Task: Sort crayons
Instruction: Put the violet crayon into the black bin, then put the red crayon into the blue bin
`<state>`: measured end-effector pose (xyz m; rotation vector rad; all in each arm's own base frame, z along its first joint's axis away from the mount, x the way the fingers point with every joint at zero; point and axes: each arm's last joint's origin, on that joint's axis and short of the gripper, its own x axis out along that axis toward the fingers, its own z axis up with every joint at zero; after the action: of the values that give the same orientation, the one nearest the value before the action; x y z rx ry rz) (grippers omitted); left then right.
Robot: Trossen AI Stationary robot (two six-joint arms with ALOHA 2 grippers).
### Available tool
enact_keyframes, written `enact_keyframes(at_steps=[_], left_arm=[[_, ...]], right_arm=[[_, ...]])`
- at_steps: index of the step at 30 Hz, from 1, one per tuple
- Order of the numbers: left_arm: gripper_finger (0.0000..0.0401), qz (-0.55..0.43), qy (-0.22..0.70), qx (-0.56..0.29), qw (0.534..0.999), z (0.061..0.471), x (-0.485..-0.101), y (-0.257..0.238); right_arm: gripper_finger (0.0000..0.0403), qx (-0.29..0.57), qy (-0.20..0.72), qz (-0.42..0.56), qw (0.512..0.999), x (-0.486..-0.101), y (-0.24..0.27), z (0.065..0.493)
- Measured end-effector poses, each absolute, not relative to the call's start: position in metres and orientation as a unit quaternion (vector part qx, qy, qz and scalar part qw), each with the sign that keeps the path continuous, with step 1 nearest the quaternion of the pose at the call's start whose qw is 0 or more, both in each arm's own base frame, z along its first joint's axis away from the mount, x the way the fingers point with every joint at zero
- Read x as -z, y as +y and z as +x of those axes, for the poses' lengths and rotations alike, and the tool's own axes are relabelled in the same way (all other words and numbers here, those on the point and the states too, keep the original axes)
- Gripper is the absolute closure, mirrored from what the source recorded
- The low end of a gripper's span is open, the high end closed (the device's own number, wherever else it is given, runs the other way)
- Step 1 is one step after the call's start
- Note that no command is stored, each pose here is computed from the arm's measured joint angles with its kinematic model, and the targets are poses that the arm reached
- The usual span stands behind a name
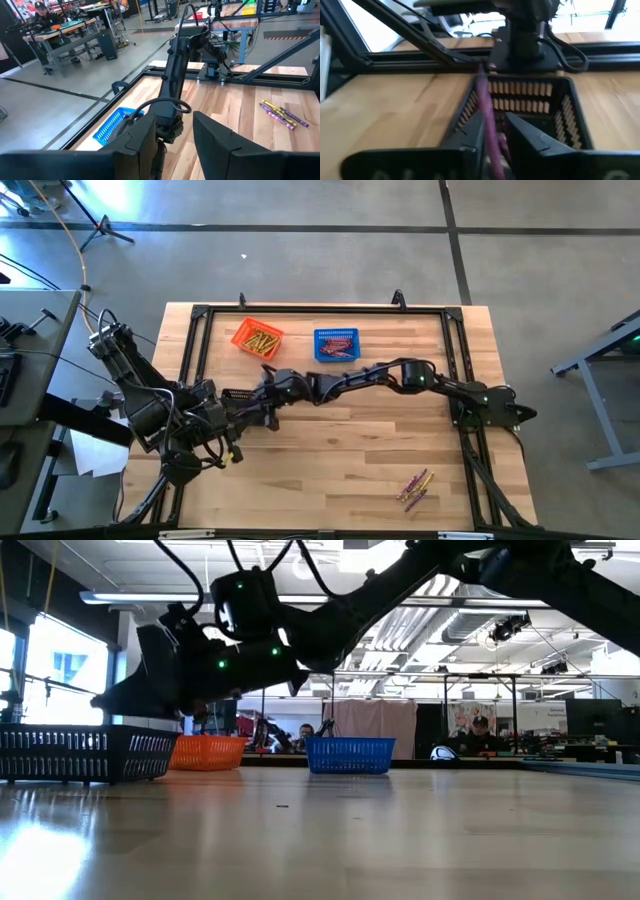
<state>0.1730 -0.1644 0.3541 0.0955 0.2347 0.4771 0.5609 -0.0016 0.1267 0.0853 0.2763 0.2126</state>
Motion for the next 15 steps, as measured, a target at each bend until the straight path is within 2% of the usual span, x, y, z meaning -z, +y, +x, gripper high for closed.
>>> enact_keyframes(at_steps=[4,7,12,15], left_arm=[[0.0284,0.045,0.120,-0.230,0.965,0.173,-0.354,-0.165],[0.0284,0.043,0.127,-0.222,0.966,0.173,-0.353,-0.165],[0.0284,0.041,0.133,-0.215,0.967,0.173,-0.353,-0.166],[0.0284,0.039,0.137,-0.210,0.967,0.173,-0.353,-0.166]], right_arm=[[0.0298,-0.105,0.152,0.060,0.981,-0.128,-0.008,0.560],[0.0278,-0.134,0.179,0.098,0.970,-0.145,-0.014,0.554],[0.0275,-0.211,0.256,0.108,0.937,-0.186,-0.025,0.532],[0.0279,-0.237,0.333,0.091,0.908,-0.204,-0.027,0.509]])
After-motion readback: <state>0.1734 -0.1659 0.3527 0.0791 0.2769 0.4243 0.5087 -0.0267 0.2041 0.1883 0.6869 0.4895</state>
